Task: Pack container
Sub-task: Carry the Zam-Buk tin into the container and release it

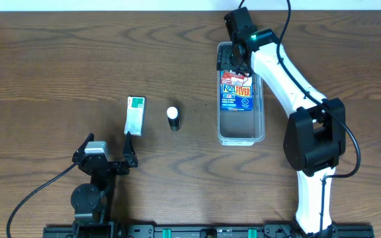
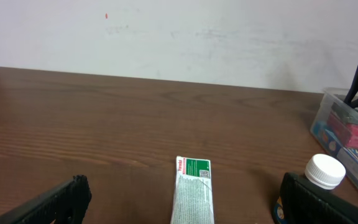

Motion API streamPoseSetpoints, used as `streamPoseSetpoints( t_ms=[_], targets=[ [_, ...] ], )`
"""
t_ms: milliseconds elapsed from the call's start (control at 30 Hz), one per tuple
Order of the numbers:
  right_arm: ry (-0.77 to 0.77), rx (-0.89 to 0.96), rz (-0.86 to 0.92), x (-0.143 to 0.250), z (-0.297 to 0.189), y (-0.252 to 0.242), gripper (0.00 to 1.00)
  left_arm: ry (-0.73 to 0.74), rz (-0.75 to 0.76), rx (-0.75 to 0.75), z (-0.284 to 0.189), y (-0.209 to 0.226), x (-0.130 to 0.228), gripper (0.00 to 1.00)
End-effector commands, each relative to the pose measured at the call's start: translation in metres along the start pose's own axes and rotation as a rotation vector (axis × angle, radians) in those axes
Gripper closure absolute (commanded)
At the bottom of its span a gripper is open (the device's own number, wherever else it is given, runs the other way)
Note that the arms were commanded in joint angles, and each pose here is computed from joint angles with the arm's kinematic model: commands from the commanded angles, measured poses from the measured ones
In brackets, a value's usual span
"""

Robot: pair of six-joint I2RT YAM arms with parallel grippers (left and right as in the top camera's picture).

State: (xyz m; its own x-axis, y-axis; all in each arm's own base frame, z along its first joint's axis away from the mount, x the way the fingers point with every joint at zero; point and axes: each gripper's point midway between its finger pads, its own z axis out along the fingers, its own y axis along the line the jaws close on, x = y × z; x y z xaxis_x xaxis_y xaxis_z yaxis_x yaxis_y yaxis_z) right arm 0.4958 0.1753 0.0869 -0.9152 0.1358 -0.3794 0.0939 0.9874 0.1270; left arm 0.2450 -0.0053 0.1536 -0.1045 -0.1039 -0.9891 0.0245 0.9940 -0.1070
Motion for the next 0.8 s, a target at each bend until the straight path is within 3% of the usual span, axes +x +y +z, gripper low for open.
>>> streamPoseSetpoints(
  t_ms=[0,500,767],
  targets=[
    [-0.006,0.010,0.013,-0.001,0.001,0.001,0.28,0.051,0.003,0.006,0.001,0.000,0.016,0.02],
    [0.037,0.064,-0.026,0.001,0.001,-0.028,0.27,0.051,0.003,0.006,0.001,0.000,0.016,0.02],
    [0.046,0.033,-0.036,0.005,0.001,-0.018,0.27,0.051,0.003,0.006,0.001,0.000,0.016,0.02]
  ],
)
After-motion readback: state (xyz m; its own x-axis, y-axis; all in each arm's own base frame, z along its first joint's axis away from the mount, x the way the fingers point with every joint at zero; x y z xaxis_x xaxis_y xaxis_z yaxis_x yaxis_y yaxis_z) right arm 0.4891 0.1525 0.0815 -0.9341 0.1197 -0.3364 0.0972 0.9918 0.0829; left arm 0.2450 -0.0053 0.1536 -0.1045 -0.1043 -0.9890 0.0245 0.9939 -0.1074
